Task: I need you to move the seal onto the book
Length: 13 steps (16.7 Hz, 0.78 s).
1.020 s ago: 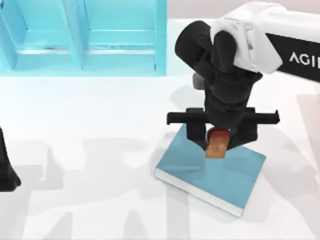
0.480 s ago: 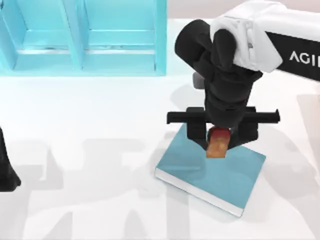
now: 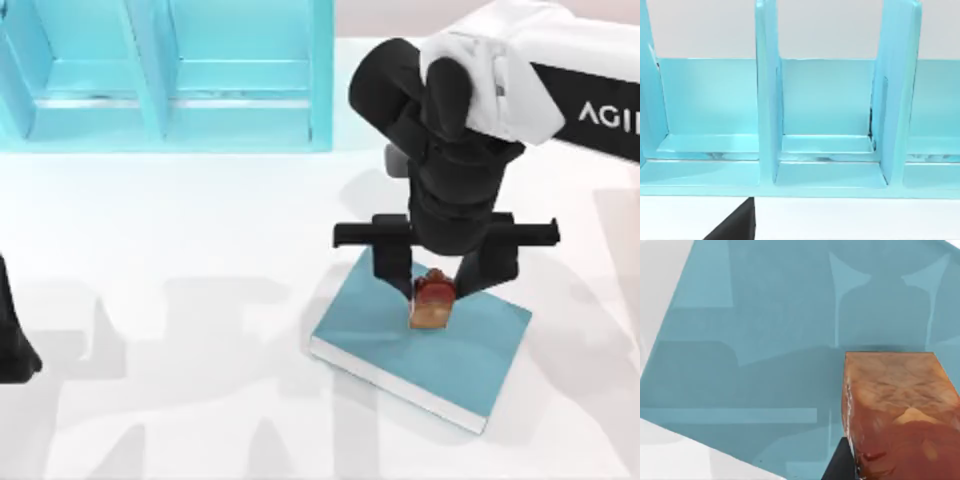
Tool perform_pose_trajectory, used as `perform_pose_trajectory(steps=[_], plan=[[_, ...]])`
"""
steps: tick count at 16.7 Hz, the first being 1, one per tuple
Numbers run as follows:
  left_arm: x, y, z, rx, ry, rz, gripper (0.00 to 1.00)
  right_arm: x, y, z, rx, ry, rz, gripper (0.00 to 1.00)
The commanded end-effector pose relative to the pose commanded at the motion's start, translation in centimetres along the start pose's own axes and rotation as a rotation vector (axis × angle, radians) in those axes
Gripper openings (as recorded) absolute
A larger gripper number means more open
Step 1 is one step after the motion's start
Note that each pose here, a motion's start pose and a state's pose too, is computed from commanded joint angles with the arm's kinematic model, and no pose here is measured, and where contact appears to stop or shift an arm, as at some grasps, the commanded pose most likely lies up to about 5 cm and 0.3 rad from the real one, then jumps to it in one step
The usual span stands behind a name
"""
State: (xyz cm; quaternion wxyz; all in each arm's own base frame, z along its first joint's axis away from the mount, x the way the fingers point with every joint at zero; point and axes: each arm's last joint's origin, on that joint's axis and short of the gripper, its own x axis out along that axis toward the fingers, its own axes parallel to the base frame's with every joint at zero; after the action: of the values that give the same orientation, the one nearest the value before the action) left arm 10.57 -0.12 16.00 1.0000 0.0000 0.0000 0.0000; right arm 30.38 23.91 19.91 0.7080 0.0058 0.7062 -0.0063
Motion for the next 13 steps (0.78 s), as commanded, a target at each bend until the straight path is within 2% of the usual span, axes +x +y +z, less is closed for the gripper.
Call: perform_pose_trajectory(steps=[5,13], plan=[[0.00,0.00,0.00,0.000,0.000,0.000,1.00,0.00,0.00,0.00,0.000,0.000,0.000,0.98],[0.00,0.00,0.00,0.000,0.000,0.000,1.00,0.00,0.00,0.00,0.000,0.000,0.000,1.00]])
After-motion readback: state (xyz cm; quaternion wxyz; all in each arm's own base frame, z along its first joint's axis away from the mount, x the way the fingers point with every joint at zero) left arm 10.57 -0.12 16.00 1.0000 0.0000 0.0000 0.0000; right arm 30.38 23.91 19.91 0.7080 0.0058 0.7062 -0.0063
